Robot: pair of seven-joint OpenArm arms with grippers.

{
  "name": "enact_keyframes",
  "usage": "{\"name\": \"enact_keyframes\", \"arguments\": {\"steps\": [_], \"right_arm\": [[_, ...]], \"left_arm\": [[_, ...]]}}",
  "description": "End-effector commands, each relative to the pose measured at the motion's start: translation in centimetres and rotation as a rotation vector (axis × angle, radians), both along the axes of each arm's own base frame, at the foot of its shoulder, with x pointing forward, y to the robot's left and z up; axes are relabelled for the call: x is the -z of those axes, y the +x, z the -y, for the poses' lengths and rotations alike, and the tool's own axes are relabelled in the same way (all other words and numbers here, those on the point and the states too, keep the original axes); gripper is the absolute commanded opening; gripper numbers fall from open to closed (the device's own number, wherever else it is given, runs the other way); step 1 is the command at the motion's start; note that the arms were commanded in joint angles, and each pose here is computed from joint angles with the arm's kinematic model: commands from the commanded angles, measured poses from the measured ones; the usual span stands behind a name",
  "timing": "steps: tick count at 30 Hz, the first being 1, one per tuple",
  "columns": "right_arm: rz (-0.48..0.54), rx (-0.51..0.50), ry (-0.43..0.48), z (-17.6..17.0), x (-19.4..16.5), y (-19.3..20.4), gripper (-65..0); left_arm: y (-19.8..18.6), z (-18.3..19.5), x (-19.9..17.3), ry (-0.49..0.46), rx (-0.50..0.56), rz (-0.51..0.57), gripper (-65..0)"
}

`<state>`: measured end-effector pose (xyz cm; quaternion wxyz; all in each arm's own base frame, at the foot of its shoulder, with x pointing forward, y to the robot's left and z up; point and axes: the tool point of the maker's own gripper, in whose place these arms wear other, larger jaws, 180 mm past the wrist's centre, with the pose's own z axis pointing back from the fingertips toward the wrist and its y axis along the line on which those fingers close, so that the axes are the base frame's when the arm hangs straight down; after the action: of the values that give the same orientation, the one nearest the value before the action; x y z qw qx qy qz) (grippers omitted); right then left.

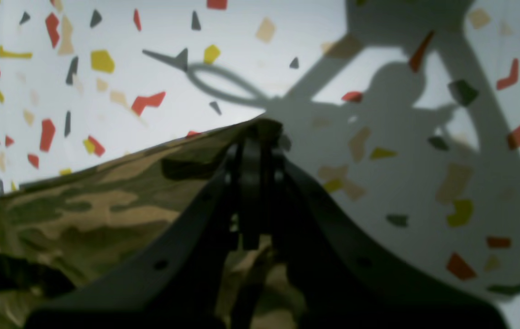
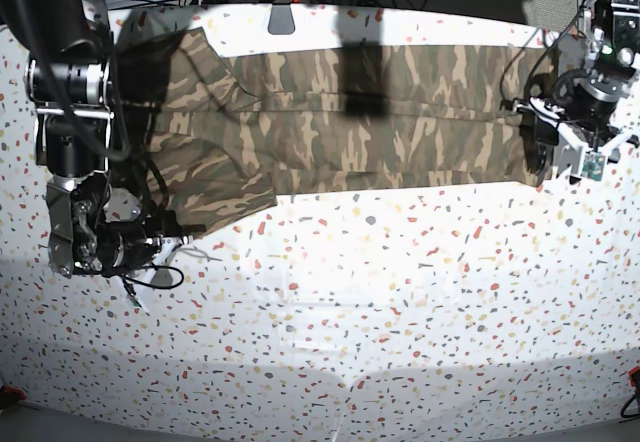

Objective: Fold the T-shirt properly
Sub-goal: 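Pinch the folded shirt's side edge with the right gripper, then fold the held side inward toward the left gripper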

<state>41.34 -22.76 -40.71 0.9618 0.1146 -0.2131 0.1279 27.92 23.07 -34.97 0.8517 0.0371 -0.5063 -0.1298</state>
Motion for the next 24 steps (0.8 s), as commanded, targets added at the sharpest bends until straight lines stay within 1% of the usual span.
{"name": "enact_keyframes", "arguments": {"steps": [1,6,10,13,19,24], "right_arm": [[0.074,-0.006,0.009,0.0,-2.7,1.9,-65.0],[0.101,-0.066,0.049,-1.9,-5.4,1.9,-65.0],[0.139,-0.148,0.095,-4.5,-7.0,0.2,-65.0],[0.163,-0.217,0.131,-6.7,-7.3,-2.4,-65.0],[0.227,-0.356,0.157,-10.7,-8.1,-8.6,-65.0],[0.248,-0.426,0.153,-12.6,-8.4,-12.8,-65.0]], "left_arm": [[0.6,-0.2,-1.5,0.010,0.007,0.051,-33.2],[0.6,-0.2,-1.5,0.010,0.006,0.049,-33.2],[0.6,-0.2,-1.4,0.010,0.006,0.048,-33.2],[0.6,-0.2,-1.4,0.010,0.006,0.047,-33.2],[0.6,-0.2,-1.4,0.010,0.006,0.047,-33.2],[0.6,-0.2,-1.4,0.010,0.006,0.047,-33.2]]}}
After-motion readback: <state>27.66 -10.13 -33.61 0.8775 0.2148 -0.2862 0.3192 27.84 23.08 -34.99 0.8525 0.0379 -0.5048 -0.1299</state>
